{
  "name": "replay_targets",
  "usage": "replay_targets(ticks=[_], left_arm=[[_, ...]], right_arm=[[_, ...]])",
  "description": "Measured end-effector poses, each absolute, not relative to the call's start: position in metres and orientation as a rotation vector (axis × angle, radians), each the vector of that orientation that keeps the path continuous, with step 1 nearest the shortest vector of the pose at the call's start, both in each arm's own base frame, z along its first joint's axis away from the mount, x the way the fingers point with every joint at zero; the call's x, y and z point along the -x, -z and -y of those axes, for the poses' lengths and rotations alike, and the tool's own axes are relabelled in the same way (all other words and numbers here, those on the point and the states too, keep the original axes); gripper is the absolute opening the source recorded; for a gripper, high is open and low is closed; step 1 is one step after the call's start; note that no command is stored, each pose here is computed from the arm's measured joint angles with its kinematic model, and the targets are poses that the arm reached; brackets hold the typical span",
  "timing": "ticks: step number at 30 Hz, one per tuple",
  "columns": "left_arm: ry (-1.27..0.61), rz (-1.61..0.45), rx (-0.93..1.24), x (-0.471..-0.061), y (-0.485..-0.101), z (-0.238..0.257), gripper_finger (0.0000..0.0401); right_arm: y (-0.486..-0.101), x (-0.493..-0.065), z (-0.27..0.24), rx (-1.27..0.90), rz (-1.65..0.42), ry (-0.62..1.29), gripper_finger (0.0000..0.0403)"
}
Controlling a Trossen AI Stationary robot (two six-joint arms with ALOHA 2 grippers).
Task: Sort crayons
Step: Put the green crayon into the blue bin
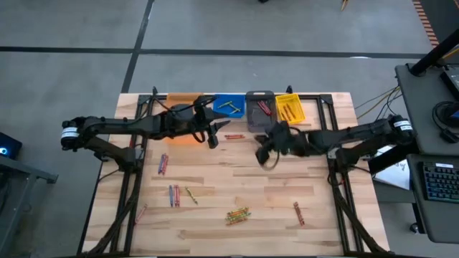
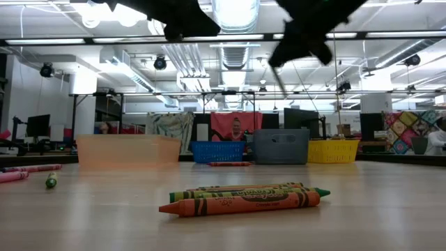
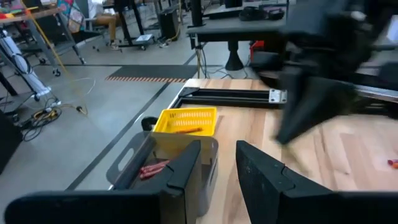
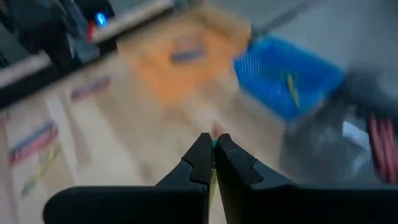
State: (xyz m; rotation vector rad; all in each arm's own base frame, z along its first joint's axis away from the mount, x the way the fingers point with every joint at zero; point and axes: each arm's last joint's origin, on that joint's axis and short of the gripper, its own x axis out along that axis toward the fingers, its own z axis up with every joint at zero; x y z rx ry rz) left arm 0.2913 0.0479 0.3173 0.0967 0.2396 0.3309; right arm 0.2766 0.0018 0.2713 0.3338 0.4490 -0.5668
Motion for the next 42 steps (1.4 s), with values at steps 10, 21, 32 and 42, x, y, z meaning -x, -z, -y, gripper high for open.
replay_targets(ticks=[10,21,32,42], left_arm=[[-0.320,-0.188,-0.097,-0.261,-0.344,-0.040,0.0084],[-0.318,-0.171,-0.100,-0.234,-0.353,-0.036,0.0084],[-0.350,-0.169,-0.088,-0.220,-0.345,-0.035,0.0084],[-0.396,-0.156,-0.084,-0.200,-0.351,-0.033,0.0084]], right_arm=[[-0.282,-0.310,0.089,-0.132,-0.115,0.571,0.0009],[-0.249,-0.335,0.170,-0.039,-0.050,0.710,0.0009],[-0.239,-0.383,0.206,0.027,-0.274,0.695,0.0009],[-0.225,-0.392,0.213,0.064,-0.480,0.714,0.0009]])
